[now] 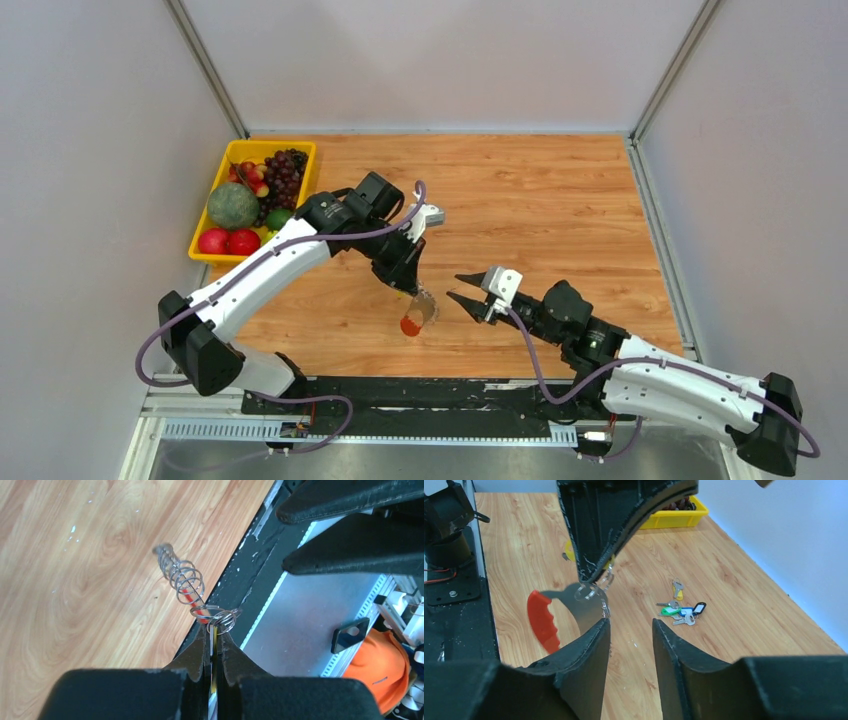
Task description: Remove the keys from the keyring
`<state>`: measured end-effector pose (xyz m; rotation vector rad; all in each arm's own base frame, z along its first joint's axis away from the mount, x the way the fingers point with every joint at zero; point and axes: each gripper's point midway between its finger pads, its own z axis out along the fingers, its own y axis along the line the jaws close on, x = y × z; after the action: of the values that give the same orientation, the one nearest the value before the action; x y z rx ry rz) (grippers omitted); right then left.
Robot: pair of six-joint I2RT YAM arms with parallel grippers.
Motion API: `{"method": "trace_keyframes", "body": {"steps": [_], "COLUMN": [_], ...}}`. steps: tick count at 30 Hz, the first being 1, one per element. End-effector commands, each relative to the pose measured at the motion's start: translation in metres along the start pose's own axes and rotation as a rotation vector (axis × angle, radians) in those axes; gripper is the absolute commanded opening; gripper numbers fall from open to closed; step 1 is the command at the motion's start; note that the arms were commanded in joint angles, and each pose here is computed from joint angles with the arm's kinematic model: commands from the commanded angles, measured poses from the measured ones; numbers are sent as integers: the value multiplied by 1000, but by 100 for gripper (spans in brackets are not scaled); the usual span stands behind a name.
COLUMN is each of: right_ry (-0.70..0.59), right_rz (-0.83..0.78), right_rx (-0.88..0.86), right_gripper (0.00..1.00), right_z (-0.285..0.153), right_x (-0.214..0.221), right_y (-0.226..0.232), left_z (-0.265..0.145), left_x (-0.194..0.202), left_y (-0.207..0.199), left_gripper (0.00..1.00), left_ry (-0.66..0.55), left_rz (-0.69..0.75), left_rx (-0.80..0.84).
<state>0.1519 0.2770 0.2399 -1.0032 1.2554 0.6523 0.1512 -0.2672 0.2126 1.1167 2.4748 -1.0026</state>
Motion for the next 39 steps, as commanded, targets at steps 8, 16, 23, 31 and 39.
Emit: {"method": "trace_keyframes", "body": {"steps": [8,16,23,31,39], "right_ry": [-133,-147,-149,-145,-140], "right_rz": [97,115,122,121,135], "right_rx": [-198,-318,-392,-403,-428], "right_gripper": [36,31,26,22,22], "right_z": [16,31,38,46,50], "right_x": [-31,-35,-36,-34,-33], "right_y": [4,20,30,31,34], "left_z": [-22,-23,-23,-25,-26], "left_x": [2,1,0,2,0], "left_y": [-7,-7,-15,-25,-32], "left_gripper": [0,0,0,0,0], "left_ry": [58,58,53,49,37], "left_rz": [58,65,78,105,123], "left_rx": [-34,-41,-20,0,15]}}
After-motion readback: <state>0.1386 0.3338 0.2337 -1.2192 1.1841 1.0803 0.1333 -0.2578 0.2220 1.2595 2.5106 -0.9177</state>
